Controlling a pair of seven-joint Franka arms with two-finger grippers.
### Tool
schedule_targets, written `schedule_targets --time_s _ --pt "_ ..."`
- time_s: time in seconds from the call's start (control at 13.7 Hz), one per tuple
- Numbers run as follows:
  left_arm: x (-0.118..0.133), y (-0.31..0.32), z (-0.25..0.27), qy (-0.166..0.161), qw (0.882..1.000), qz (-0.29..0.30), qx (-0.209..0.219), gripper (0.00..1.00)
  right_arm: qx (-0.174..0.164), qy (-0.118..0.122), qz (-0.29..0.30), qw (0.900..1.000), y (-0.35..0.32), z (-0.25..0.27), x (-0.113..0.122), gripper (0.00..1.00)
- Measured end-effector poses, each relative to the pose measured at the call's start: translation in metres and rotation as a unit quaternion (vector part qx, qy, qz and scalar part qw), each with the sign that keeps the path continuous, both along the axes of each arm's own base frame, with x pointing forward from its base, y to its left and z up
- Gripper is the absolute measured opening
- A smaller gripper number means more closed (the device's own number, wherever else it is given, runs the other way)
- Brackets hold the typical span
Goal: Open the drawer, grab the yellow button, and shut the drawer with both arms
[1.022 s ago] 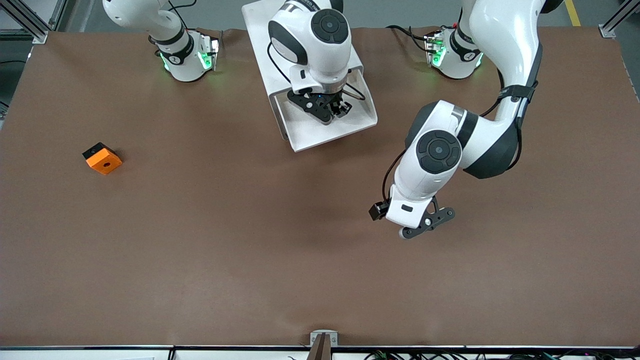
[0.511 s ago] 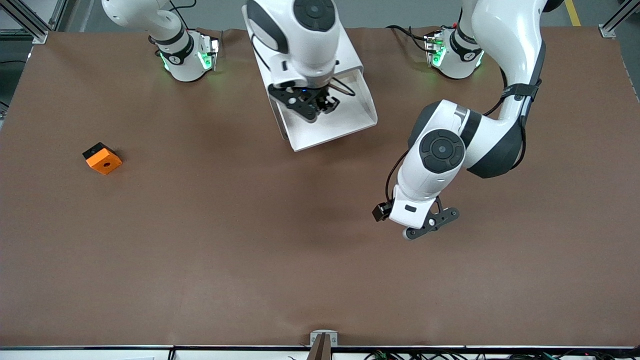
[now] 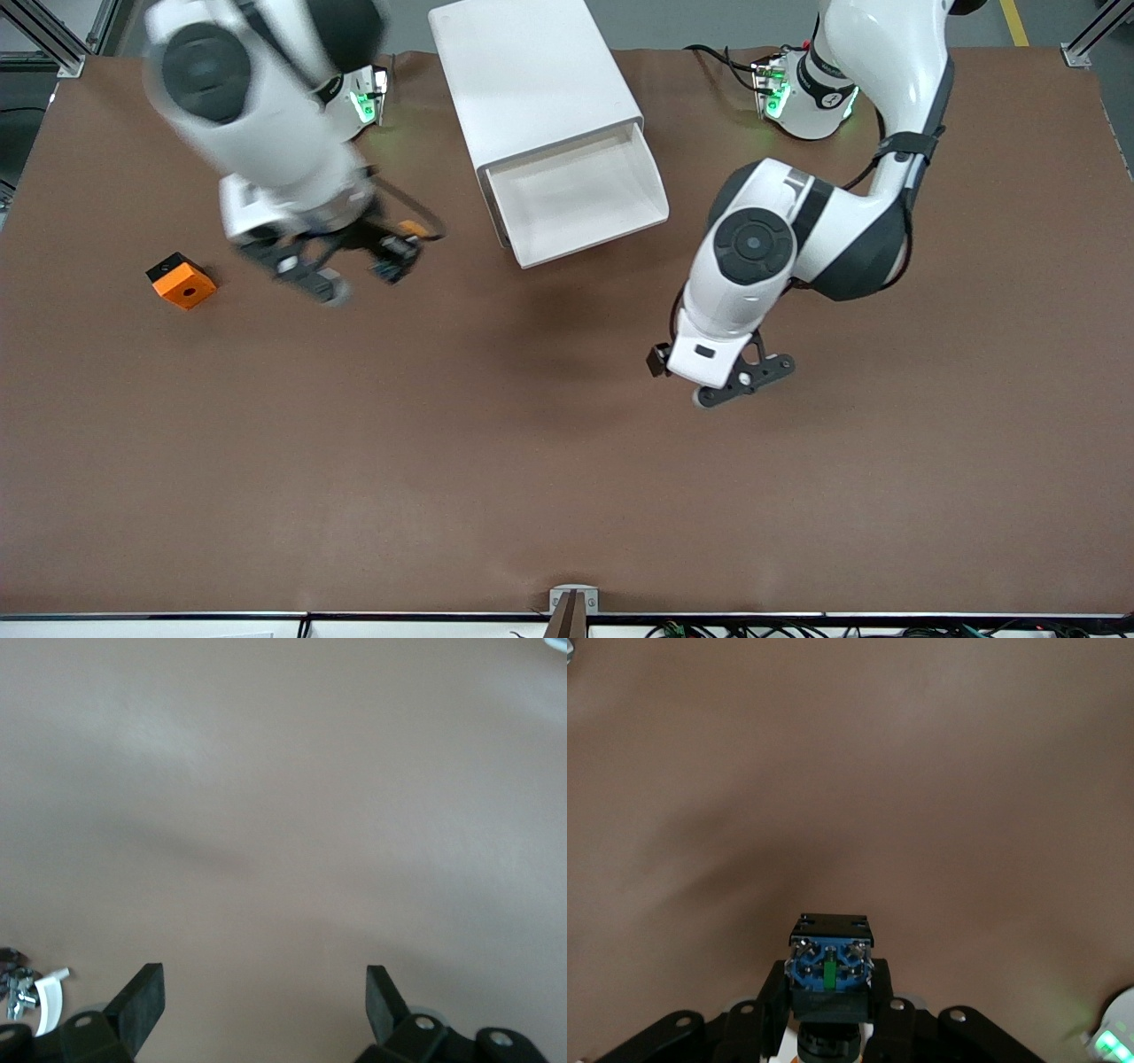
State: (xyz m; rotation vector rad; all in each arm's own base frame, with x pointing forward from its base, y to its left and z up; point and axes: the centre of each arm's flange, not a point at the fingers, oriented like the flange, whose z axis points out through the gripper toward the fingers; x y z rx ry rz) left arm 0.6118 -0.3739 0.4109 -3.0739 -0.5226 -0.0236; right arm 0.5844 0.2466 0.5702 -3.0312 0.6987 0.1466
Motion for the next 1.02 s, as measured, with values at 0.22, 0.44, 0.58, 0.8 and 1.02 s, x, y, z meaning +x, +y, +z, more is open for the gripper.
schedule_targets --time_s 0.22,0.44,0.58,0.8,1.02 --pt "-0.024 -0.026 0.000 0.014 1.000 -0.025 -0.001 1.00 0.011 -0.004 0.066 0.998 -0.104 -0.005 0.035 0.40" --pt "-0.040 -0.040 -0.007 0.030 0.999 -0.042 0.000 1.00 0.022 -0.011 0.136 0.990 -0.207 -0.018 0.055 0.40" --pt "-0.050 -0.048 -0.013 0.040 0.998 -0.051 0.001 1.00 0.024 -0.012 0.164 0.986 -0.261 -0.040 0.066 0.40" --pt "-0.066 -0.058 -0.019 0.050 0.997 -0.065 0.002 1.00 0.005 0.000 0.193 0.981 -0.320 -0.077 0.075 0.40" --pt "-0.086 -0.070 -0.022 0.061 0.995 -0.083 0.003 1.00 0.001 0.001 0.193 0.981 -0.354 -0.110 0.079 0.40"
